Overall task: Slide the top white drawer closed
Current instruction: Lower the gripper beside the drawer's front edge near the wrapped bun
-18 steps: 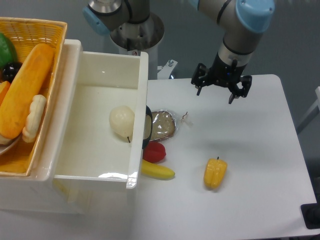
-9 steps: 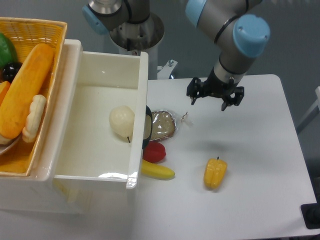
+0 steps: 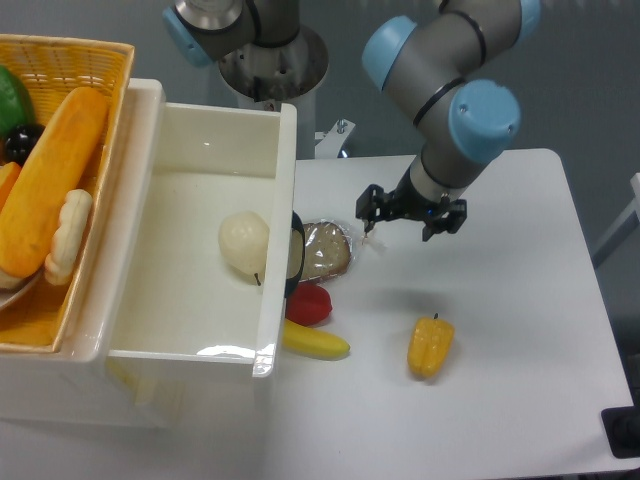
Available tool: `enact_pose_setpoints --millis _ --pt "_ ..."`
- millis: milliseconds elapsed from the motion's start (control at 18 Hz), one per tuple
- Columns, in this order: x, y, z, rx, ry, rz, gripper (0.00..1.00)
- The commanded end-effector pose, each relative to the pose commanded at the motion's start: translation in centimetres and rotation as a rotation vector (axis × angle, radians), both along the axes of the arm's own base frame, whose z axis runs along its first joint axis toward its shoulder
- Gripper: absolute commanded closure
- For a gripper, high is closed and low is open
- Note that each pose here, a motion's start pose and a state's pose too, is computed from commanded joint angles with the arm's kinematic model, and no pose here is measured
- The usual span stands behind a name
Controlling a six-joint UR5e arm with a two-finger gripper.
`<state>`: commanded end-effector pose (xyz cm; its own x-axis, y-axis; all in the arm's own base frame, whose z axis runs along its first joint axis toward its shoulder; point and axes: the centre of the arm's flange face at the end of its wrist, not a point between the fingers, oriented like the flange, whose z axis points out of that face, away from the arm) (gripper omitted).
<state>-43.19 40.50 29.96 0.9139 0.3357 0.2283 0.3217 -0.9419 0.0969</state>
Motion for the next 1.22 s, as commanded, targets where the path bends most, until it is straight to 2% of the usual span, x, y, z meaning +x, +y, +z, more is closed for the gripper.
enact_pose_setpoints --millis 389,722,1222 --pt "1.1 1.7 -1.3 -0.008 -0.021 -0.011 0.0" --pt "1.9 3.6 -2.5 -0.014 -0.02 0.021 0.0" --pt "2.8 5.0 -2.2 0.0 -0.009 0.032 0.0"
